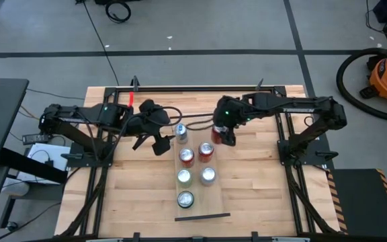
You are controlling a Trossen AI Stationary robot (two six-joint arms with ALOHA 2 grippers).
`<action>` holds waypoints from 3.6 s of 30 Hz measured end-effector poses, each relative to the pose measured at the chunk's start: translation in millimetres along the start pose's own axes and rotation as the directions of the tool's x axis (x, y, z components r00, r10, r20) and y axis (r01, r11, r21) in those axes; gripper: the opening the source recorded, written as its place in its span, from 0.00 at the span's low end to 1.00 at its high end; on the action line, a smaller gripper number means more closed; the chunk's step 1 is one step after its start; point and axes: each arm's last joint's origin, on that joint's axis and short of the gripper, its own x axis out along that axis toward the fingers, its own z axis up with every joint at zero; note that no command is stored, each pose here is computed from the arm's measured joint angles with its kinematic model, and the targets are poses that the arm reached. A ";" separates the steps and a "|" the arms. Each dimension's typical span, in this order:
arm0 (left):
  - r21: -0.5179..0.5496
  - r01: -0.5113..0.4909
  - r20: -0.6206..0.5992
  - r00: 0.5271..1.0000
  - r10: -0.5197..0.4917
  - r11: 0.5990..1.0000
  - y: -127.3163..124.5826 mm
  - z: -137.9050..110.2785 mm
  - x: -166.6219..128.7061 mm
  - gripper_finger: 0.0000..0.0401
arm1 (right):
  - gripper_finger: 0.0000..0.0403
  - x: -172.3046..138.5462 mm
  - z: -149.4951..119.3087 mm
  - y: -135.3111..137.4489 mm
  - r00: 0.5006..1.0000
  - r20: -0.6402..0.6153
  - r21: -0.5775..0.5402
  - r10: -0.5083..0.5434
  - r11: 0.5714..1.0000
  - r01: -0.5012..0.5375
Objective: Place canned beverage on shelf
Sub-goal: Adjust the red and black soda can on the shelf, then return to Home Position
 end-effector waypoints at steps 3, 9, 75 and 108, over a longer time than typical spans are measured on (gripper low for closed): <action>0.024 -0.021 0.001 1.000 0.021 0.999 4.4 1.4 1.8 0.97 | 0.79 -8.4 -5.5 10.8 0.999 -0.021 -0.005 0.030 1.000 -0.030; 0.022 -0.088 0.003 0.996 0.088 0.996 18.7 5.3 7.4 0.97 | 0.79 -16.7 -16.1 42.3 0.992 -0.079 -0.012 0.098 0.995 -0.099; -0.312 0.254 0.160 0.964 -0.213 0.916 -12.0 19.3 -3.2 0.97 | 0.83 49.2 -37.2 265.0 1.000 0.025 0.029 -0.012 1.000 0.011; -0.033 0.342 0.424 0.856 -0.297 0.939 -24.2 25.8 -36.3 0.96 | 0.87 -60.8 -24.3 212.3 0.957 0.291 0.202 -0.018 0.978 -0.043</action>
